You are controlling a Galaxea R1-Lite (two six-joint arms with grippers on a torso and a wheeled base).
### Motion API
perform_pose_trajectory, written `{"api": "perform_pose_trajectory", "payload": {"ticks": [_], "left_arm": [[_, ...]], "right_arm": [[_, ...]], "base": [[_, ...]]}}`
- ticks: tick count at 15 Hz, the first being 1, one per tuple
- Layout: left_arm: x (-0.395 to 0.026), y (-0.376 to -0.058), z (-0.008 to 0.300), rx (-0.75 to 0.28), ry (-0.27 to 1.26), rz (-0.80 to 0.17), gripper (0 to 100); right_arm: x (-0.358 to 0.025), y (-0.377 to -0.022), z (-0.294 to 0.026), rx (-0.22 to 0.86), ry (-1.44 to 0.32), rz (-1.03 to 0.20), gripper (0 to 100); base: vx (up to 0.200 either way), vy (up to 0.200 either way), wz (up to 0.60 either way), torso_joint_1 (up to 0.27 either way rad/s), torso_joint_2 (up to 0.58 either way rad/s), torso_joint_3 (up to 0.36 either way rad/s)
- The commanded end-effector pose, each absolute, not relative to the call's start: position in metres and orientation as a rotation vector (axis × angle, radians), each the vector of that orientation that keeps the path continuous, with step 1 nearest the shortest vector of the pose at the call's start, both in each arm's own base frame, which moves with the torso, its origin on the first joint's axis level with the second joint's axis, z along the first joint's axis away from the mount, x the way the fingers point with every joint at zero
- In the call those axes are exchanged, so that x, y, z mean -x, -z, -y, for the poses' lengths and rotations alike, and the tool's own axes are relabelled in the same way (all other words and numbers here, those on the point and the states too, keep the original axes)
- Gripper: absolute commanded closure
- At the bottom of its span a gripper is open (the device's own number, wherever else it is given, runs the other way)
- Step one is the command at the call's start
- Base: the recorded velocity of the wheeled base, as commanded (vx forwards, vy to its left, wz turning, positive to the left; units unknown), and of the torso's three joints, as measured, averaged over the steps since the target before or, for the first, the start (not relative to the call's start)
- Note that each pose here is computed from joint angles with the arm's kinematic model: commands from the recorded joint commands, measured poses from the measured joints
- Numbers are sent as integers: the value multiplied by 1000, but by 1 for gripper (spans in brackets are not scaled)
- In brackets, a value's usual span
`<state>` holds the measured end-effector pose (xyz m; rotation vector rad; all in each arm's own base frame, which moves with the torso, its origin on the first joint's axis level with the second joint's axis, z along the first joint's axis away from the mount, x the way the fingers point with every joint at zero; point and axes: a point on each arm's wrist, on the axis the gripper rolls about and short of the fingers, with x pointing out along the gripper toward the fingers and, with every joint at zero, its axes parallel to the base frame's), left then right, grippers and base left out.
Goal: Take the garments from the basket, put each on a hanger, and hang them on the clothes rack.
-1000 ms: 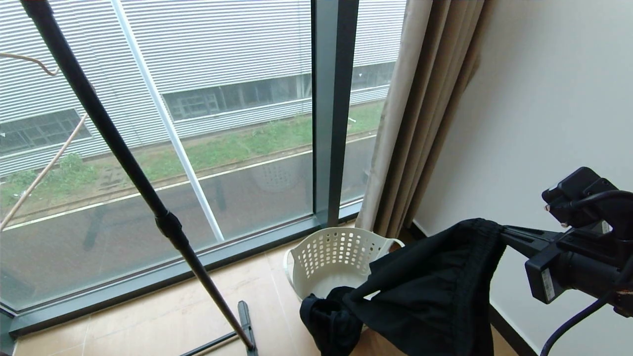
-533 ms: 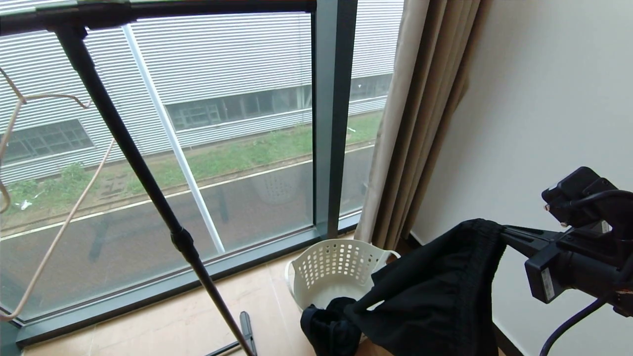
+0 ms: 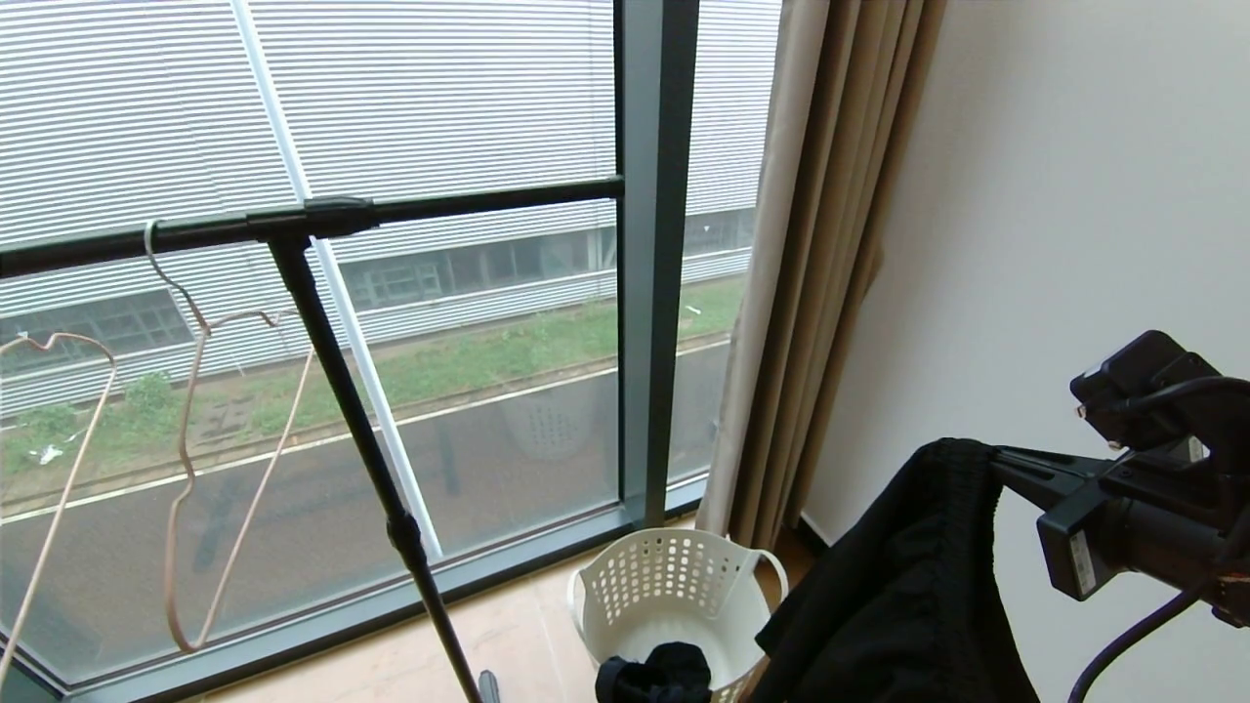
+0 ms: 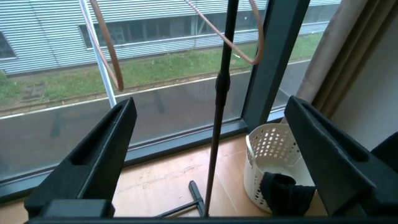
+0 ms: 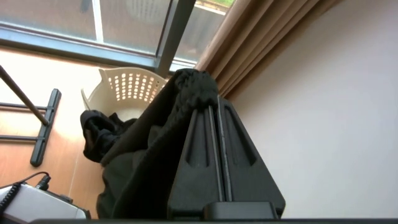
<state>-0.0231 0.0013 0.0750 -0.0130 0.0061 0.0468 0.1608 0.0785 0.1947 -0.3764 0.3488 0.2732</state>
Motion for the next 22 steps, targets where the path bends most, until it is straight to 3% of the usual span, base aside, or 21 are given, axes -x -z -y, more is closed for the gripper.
{"api": "perform_pose_trajectory", "payload": {"ticks": [1,15,22], "left_arm": [[23,-75,-1,14,-48,-7,0],[23,-75,-1,14,-48,-6,0],[23,-75,-1,14,-48,-7,0]], "right_arm": [[-161,-194,-79,379,-276,-353,100],[-160,-191,-79,389,-277,-363,100],[-160,-191,-79,390,-277,-361,100]], "base": [[0,0,0,256,-593,-154],[0,0,0,203,-437,-210],[0,0,0,17,-38,-18]]}}
